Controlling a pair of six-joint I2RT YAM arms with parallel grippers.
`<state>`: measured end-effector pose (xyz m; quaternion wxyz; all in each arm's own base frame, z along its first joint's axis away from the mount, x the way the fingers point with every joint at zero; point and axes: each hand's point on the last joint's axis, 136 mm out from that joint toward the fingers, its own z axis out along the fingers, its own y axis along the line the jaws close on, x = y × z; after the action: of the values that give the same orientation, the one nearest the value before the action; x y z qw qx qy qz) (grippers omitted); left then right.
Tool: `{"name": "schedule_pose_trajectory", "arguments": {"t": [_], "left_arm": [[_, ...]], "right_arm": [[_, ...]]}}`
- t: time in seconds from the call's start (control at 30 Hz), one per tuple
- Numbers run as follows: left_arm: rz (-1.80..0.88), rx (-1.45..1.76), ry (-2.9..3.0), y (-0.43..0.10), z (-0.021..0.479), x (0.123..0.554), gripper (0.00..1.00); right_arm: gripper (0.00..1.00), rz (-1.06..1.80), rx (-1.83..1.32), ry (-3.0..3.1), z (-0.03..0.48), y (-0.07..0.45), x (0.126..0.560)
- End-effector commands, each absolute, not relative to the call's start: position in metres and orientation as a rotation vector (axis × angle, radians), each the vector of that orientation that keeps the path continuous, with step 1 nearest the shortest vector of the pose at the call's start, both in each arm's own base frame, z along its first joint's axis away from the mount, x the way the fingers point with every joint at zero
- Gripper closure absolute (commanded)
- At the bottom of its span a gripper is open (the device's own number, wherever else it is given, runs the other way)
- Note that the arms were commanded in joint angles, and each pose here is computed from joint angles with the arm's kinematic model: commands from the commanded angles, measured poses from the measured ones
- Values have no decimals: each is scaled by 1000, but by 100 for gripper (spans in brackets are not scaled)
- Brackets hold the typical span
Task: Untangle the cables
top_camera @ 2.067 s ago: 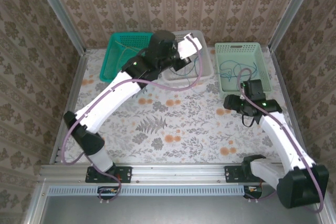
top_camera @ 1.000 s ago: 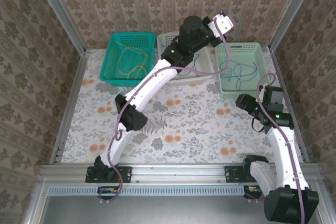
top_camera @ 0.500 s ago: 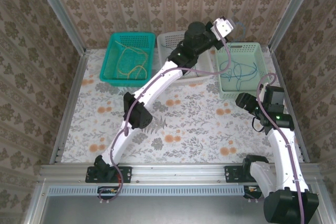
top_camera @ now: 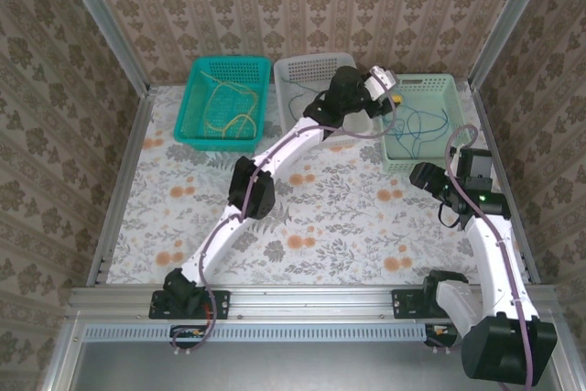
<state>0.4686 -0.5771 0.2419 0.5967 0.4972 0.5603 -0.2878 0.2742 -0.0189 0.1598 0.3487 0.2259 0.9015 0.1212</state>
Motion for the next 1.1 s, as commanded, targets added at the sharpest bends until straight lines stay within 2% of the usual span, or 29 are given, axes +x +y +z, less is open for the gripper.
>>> {"name": "schedule_pose_trajectory", "arguments": {"t": [0.0, 0.07, 0.1, 0.27, 0.43, 0.63, 0.73, 0.83, 0.97, 1.07], "left_arm": [[-728, 1212, 1220, -591, 270, 435, 20], [-711, 1204, 1233, -591, 277, 432, 3], [-678, 1187, 1253, -589, 282, 434, 0], [-490, 1105, 1383, -557, 310, 446, 0], [-339, 997, 1571, -499, 335, 457, 0], [-171, 898, 1649, -432, 346, 445, 0], [-239, 810, 1751, -395, 330, 436, 0], [-297, 686, 1824, -346, 313, 425, 0], [-208, 547, 1892, -272, 287, 407, 0], [-111, 446, 1973, -216, 265, 389, 0]], "right_arm": [[21, 301, 602, 2300, 170, -25, 286], [21, 272, 595, 2318, 168, -29, 291], [21, 250, 597, 2327, 166, -32, 294], [21, 207, 580, 2310, 180, -42, 320], [21, 229, 560, 2289, 205, -44, 351], [21, 225, 478, 2368, 209, -35, 379], [21, 235, 426, 2373, 213, -22, 386], [13, 226, 288, 2339, 216, -2, 394], [9, 190, 203, 2264, 220, 6, 406], [10, 185, 217, 2285, 206, 4, 423]]}}
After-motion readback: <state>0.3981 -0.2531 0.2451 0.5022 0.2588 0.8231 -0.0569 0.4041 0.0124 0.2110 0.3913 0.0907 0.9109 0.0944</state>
